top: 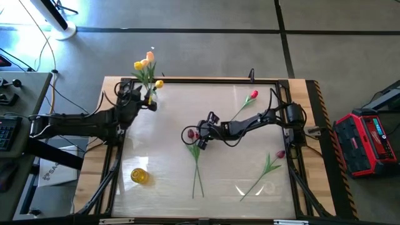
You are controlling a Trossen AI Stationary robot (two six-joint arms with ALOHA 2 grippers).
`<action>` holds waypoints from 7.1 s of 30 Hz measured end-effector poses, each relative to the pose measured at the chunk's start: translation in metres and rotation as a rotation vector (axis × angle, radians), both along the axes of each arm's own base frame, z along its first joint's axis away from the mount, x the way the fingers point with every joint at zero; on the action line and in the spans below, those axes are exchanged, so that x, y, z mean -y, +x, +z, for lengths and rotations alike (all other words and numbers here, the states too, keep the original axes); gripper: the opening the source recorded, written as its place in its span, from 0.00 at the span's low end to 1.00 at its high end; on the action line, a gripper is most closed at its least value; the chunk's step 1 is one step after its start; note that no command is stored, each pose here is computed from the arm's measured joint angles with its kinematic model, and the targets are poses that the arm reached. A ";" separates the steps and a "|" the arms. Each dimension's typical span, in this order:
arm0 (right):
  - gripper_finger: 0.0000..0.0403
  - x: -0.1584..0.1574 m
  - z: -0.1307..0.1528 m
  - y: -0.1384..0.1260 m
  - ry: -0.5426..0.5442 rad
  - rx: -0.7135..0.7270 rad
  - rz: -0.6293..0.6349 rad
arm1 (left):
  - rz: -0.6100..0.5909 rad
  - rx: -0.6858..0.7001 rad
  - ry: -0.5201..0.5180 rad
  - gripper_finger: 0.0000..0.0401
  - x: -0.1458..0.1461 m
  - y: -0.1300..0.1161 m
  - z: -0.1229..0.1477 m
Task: Sort flowers into vase by color
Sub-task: Put the dark red tulip into the orange vase
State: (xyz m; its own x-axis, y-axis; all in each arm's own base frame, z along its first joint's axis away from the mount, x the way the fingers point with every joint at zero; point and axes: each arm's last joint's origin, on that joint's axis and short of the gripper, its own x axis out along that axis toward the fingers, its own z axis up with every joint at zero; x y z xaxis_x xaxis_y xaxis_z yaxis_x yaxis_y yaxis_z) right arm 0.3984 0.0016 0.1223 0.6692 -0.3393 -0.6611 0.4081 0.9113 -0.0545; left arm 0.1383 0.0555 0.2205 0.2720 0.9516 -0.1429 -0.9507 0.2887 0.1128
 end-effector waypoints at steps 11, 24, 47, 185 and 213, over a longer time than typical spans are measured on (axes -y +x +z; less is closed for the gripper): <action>0.34 -0.016 -0.006 -0.008 0.117 -0.043 -0.101 | -0.234 -0.138 -0.118 0.48 0.017 0.000 0.050; 0.34 -0.026 0.031 -0.043 0.208 -0.184 -0.221 | -0.570 -0.179 -0.302 0.46 0.054 -0.022 0.048; 0.34 -0.076 0.078 -0.153 0.253 -0.792 -0.452 | -0.816 -0.284 -0.375 0.46 0.099 0.014 0.023; 0.01 -0.081 0.232 -0.080 1.472 -0.568 -0.372 | -1.134 -0.262 0.252 0.46 0.152 0.094 0.029; 0.01 -0.070 0.210 -0.005 1.917 -0.609 -0.476 | -1.285 -0.249 0.475 0.46 0.186 0.152 -0.013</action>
